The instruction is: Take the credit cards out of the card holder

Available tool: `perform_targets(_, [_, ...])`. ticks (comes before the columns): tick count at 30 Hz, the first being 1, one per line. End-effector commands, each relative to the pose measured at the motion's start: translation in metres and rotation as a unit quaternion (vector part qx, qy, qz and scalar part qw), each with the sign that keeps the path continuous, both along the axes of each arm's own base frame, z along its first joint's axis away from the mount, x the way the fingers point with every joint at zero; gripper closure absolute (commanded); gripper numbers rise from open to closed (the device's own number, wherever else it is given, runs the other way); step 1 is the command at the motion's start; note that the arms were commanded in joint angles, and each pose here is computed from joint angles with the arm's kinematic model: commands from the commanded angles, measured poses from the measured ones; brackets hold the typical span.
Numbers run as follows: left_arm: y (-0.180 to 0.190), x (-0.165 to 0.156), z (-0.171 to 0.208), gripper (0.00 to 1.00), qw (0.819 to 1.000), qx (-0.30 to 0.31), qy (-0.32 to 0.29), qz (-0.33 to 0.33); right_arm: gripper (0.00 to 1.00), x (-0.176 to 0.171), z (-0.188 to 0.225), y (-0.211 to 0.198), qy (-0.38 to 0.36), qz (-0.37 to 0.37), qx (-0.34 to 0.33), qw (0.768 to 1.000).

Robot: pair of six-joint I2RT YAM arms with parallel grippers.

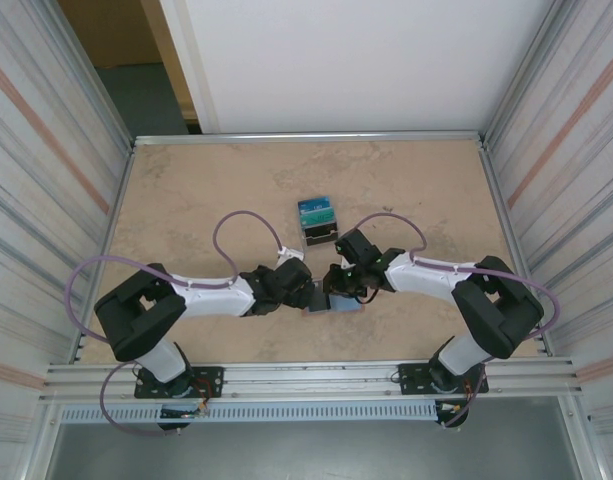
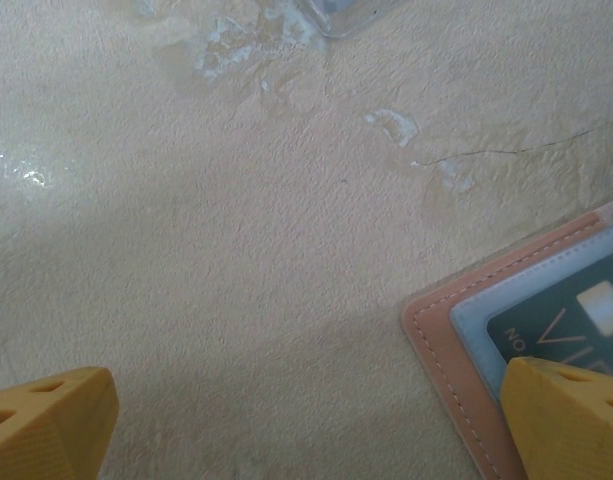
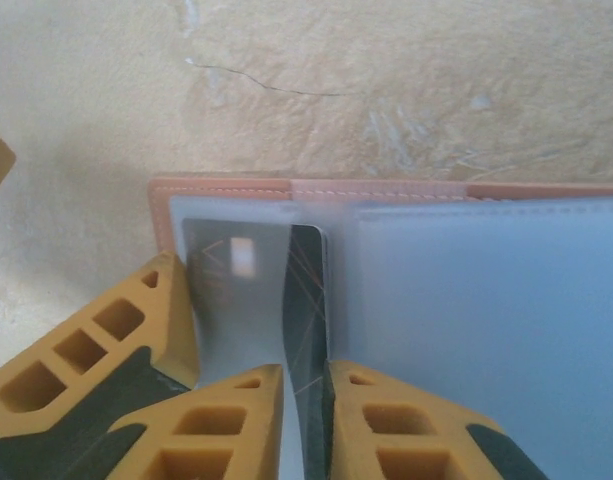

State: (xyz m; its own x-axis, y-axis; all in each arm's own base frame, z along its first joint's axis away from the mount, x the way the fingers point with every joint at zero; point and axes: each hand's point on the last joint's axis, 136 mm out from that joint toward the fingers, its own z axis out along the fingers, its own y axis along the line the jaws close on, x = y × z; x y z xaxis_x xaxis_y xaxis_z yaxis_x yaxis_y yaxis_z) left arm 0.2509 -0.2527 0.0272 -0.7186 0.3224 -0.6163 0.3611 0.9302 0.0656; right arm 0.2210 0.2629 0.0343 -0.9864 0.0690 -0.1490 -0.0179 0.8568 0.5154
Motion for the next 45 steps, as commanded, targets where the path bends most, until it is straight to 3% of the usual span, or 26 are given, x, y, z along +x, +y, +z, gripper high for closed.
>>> perform_targets(1, [0.009, -0.007, -0.012, 0.01, 0.999, 0.037, 0.015, 0.003, 0.84, -0.005, -0.004, 0.001, 0.019, -0.004, 0.012, 1.000])
perform_targets(19, [0.011, -0.007, -0.014, 0.01, 0.999, 0.048, 0.018, 0.005, 0.87, -0.009, -0.018, -0.008, 0.048, -0.011, 0.041, 0.998])
perform_targets(38, [0.005, -0.009, -0.013, 0.01, 0.999, 0.045, 0.023, 0.001, 0.83, -0.010, -0.021, 0.010, 0.074, 0.003, 0.139, 0.988])
perform_targets(45, [0.002, -0.010, -0.013, 0.01, 0.999, 0.045, 0.025, -0.002, 0.89, -0.008, -0.018, 0.010, 0.070, 0.007, 0.150, 0.986])
